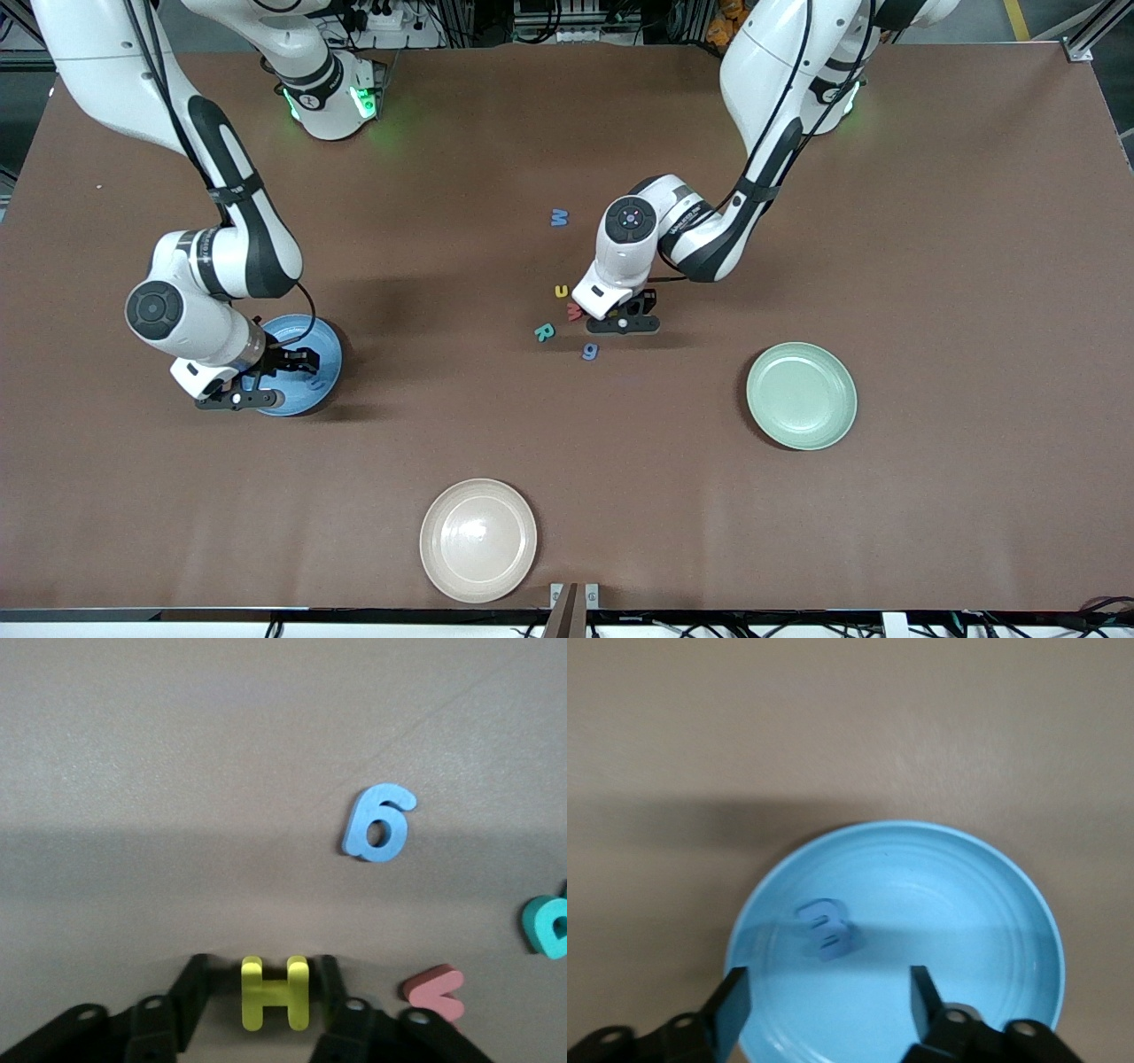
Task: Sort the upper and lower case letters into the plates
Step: 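Place the H on the green plate while the right gripper returns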
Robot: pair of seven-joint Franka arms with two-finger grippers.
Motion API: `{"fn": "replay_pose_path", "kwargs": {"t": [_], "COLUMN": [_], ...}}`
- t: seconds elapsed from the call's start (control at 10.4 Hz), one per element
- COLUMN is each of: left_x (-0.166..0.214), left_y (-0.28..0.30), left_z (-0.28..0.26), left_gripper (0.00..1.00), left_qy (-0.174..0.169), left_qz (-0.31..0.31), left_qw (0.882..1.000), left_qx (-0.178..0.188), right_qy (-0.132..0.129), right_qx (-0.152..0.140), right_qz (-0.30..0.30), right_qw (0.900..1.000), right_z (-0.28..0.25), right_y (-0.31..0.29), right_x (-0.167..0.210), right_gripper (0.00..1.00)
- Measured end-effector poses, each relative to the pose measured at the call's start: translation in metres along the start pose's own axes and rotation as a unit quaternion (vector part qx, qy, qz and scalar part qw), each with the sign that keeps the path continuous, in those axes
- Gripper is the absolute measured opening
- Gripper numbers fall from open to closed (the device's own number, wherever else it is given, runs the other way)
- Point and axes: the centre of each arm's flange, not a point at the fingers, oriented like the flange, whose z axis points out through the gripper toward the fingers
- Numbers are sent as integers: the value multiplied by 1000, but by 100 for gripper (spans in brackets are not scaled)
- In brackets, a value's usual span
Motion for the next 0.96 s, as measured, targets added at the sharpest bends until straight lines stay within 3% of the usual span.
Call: {"fn": "replay_pose_path", "kwargs": {"t": [0.1,0.29,0.48,0.67,0.96], "left_x": [0,2,11,28,74], "left_y": [0,0,-5,-23,-91], "left_z": [-1,-3,-12,-41,-102], "left_gripper": [40,33,33,33,33], "left_qy": [1,2,6,-4,-23], "left_qz": [0,-2,-9,-4,37], "left_qw": [1000,1000,1000,1000,998], "left_qx": [-1,-2,-1,23,53], "right_qy": [8,18,26,40,51], "right_qx": [1,4,9,11,13], "right_qz": [4,37,59,82,112], "right_qw": [1000,999,998,996,992], "right_z": [-21,-55,-66,-69,-65], "right_y": [-18,-71,-127,-181,-265], "right_x": [0,-6,-15,-26,-44], "right_gripper": [100,100,100,100,100]}}
